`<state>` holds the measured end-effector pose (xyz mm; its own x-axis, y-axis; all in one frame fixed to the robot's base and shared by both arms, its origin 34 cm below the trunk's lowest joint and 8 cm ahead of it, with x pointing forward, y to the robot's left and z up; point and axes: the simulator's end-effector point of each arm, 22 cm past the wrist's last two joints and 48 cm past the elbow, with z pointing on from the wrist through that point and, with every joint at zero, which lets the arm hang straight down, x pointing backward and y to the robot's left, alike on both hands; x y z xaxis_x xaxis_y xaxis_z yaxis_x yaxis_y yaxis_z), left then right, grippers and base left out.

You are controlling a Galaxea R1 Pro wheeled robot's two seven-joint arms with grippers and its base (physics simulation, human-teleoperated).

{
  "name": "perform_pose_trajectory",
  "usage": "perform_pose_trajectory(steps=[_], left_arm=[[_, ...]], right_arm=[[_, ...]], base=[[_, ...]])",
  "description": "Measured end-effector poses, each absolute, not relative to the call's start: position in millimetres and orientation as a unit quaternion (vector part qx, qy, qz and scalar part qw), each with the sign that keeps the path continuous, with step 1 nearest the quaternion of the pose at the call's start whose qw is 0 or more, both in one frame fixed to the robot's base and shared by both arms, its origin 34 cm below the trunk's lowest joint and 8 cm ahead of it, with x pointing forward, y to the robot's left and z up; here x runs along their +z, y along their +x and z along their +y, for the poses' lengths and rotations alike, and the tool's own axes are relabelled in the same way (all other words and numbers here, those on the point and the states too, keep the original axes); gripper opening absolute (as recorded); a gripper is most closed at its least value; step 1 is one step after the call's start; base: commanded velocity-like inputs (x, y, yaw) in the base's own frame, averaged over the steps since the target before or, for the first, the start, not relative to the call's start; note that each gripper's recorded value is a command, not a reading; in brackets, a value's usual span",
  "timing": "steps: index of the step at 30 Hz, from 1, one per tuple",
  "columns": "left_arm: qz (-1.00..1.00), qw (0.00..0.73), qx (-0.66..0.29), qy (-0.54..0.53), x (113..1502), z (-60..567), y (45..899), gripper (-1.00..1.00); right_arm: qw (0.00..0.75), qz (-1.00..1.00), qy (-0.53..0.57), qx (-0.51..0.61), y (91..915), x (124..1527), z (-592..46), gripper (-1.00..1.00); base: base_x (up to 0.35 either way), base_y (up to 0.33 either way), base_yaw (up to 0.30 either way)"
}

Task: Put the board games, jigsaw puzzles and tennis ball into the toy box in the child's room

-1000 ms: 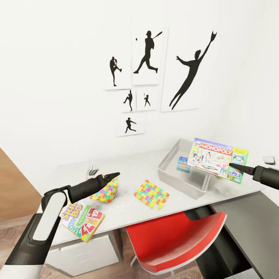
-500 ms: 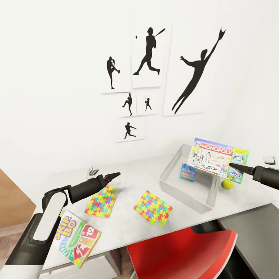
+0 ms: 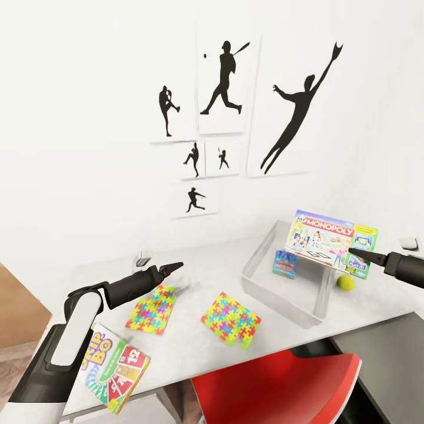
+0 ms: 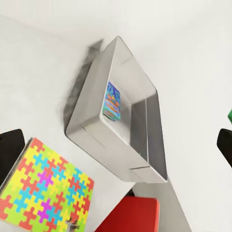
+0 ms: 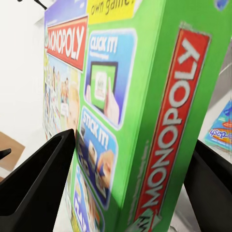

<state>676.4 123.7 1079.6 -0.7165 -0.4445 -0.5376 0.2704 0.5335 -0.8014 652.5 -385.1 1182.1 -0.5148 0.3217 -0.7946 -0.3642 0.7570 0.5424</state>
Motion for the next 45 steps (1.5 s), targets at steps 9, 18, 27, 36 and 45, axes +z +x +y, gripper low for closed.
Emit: perform_pose_trajectory(steps=[9, 18, 27, 36, 45], left_arm=[[0.79, 0.365, -0.487, -0.068, 1067, 126, 670, 1.0], [0.789, 0.364, -0.49, -0.072, 1065, 126, 668, 1.0], [0.789, 0.364, -0.49, -0.072, 1065, 126, 668, 1.0], [0.789, 0.364, -0.49, -0.072, 1065, 126, 668, 1.0], [0.789, 0.369, -0.486, -0.065, 1072, 132, 670, 1.0]], right_arm=[[0.483, 0.797, -0.003, 0.362, 661, 1172, -376, -1.0], [0.473, 0.801, 0.008, 0.366, 662, 1161, -378, -1.0], [0.473, 0.801, 0.008, 0.366, 662, 1162, -378, -1.0], [0.473, 0.801, 0.008, 0.366, 662, 1162, -378, -1.0], [0.479, 0.8, 0.004, 0.362, 658, 1167, -383, -1.0]], base=[[0.026, -0.024, 0.0], [0.0, 0.0, 0.0], [0.0, 0.0, 0.0], [0.0, 0.0, 0.0], [0.0, 0.0, 0.0]])
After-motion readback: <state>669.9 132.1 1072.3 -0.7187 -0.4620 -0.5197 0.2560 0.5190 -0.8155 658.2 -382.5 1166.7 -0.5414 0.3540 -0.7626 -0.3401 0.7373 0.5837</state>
